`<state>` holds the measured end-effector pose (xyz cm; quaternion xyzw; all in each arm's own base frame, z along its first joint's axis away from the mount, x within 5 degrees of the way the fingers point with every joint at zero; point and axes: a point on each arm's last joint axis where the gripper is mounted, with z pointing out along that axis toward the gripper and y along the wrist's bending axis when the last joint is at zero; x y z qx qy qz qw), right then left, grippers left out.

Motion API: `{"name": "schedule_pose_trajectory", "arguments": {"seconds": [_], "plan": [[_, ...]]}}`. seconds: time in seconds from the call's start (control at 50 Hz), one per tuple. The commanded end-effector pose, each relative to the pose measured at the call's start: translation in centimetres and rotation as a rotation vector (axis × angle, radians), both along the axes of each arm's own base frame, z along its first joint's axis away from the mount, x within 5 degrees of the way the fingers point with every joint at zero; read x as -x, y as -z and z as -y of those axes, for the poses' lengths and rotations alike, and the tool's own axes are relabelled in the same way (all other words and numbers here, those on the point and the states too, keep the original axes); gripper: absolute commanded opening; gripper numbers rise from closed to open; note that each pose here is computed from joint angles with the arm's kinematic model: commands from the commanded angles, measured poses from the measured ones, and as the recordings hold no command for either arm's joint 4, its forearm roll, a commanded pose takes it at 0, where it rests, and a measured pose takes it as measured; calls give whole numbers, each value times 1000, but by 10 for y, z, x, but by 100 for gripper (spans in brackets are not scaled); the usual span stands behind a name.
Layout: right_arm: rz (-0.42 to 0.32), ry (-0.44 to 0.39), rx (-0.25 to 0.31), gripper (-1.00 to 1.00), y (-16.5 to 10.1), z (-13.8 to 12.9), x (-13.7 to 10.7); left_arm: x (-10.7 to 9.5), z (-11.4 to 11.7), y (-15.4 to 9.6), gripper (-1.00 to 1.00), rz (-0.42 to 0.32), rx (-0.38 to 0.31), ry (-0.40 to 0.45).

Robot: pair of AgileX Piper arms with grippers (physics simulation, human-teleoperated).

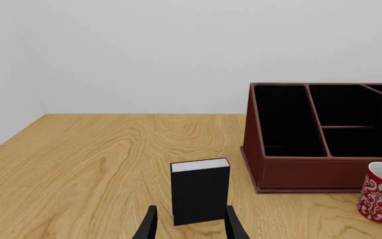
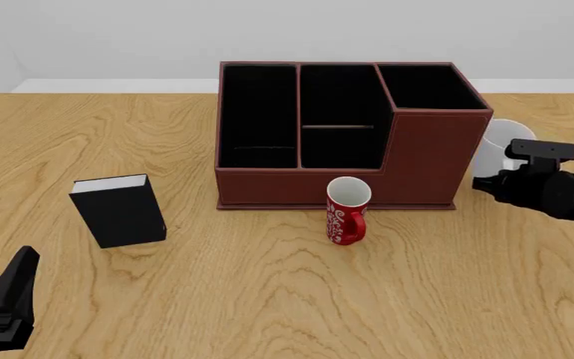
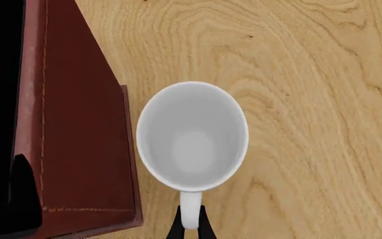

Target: Pick up the white mug and place it to the right of the caddy.

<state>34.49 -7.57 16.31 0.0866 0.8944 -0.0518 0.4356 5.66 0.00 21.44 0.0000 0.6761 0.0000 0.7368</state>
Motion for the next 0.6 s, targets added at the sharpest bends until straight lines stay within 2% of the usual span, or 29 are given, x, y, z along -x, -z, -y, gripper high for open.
{"name": "schedule_pose_trajectory", "arguments": {"seconds": [0.02,0.6], "plan": [[7,11,-13,-100,2,0,-1,0,0,0,100,0,0,0],[-11,8,-11,-100,10,1,-3,0,0,0,100,0,0,0]]}}
